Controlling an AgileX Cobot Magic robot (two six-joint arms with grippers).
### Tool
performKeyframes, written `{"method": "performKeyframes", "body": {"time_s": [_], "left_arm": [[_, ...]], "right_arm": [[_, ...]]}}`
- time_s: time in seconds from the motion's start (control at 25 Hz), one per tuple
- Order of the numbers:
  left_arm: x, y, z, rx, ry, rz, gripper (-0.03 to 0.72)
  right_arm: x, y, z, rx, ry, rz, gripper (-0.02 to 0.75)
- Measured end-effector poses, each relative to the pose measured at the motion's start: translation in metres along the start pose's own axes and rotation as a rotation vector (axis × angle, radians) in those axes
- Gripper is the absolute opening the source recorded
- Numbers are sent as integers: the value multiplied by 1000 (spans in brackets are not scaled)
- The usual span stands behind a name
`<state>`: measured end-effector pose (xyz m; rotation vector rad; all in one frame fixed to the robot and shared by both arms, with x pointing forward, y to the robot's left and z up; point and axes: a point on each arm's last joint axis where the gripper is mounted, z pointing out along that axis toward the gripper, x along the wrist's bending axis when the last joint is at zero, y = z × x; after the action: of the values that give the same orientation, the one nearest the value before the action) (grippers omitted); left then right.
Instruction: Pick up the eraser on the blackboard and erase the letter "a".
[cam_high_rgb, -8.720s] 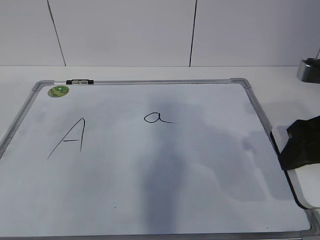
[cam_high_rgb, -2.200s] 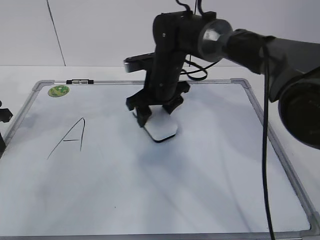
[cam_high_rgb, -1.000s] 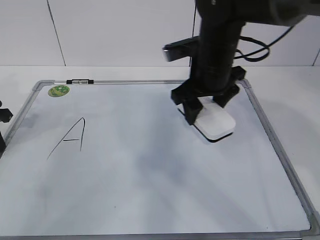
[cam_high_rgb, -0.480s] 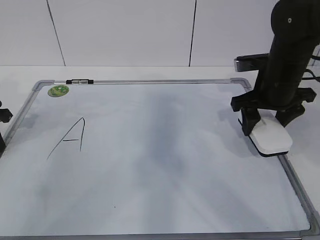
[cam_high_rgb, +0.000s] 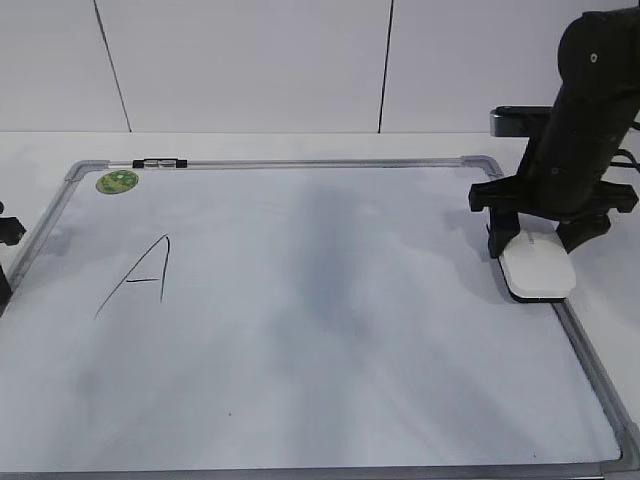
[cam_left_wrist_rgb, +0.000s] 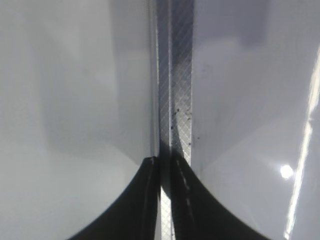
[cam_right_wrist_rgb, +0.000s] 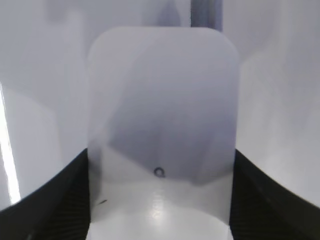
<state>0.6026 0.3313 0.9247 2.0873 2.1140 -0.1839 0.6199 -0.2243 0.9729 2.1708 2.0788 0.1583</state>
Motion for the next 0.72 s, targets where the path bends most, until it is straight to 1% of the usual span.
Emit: {"method": "performKeyframes", "body": {"time_s": [0.24,0.44,0.72], "left_arm": [[0,0,0,0,0,0,38],[0,0,0,0,0,0,38],[0,0,0,0,0,0,38]], "right_arm": [[-1,3,9,-6,-2,-14,539],[-1,3,25,30,-25,-32,539],[-1,3,27,31,-27,-33,539]]}}
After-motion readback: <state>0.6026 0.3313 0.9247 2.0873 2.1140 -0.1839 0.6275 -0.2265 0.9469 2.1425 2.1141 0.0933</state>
